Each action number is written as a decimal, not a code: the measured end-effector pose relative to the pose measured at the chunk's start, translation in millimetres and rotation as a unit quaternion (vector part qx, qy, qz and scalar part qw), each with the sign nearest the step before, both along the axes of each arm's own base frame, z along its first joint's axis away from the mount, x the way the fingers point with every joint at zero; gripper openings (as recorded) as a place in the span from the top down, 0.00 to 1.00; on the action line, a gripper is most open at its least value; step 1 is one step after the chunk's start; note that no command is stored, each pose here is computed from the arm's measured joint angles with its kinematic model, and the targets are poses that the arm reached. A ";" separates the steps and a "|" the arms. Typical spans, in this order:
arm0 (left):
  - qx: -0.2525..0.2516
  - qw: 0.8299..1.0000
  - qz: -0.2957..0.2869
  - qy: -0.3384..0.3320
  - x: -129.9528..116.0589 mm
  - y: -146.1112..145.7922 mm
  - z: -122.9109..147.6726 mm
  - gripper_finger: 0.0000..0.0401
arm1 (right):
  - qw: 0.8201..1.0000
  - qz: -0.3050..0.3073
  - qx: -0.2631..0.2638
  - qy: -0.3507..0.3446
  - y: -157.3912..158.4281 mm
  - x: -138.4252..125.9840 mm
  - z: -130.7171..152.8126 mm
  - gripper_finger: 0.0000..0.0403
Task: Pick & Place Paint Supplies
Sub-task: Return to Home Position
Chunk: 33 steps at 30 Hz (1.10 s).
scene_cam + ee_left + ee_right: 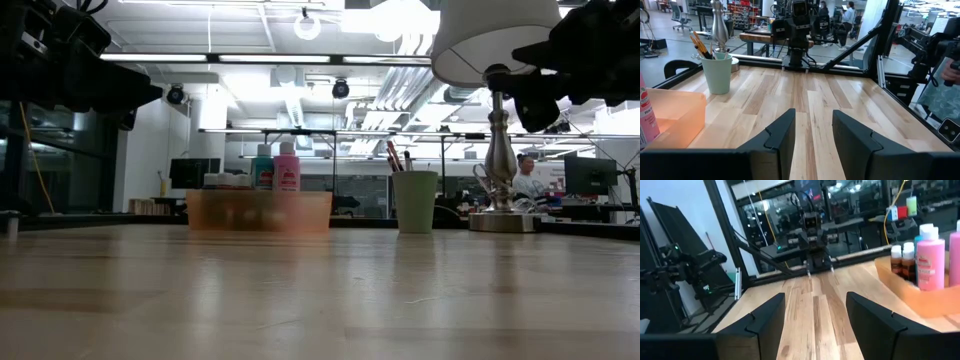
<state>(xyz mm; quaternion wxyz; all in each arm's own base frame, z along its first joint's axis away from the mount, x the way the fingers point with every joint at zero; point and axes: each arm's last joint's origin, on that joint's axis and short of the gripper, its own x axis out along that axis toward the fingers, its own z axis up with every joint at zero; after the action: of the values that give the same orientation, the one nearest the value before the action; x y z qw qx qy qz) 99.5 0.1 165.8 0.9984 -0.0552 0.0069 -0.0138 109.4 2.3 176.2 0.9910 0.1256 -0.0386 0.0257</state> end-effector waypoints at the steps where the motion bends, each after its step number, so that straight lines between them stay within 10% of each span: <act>1: 0.000 1.000 0.000 0.000 0.0 0.0 0.0 0.69 | 1.000 0.000 -0.002 0.001 0.0 -0.7 -0.3 0.49; 33: 0.000 1.000 0.000 0.000 0.0 0.0 0.0 0.69 | 1.000 0.000 -0.004 0.023 0.0 -0.3 -4.9 0.49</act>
<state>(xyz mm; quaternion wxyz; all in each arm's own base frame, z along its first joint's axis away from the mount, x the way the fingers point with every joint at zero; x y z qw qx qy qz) 99.5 0.1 165.8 0.9984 -0.0552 0.0068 -0.0136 109.1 2.3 171.2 0.9921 0.1226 -0.0161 0.0229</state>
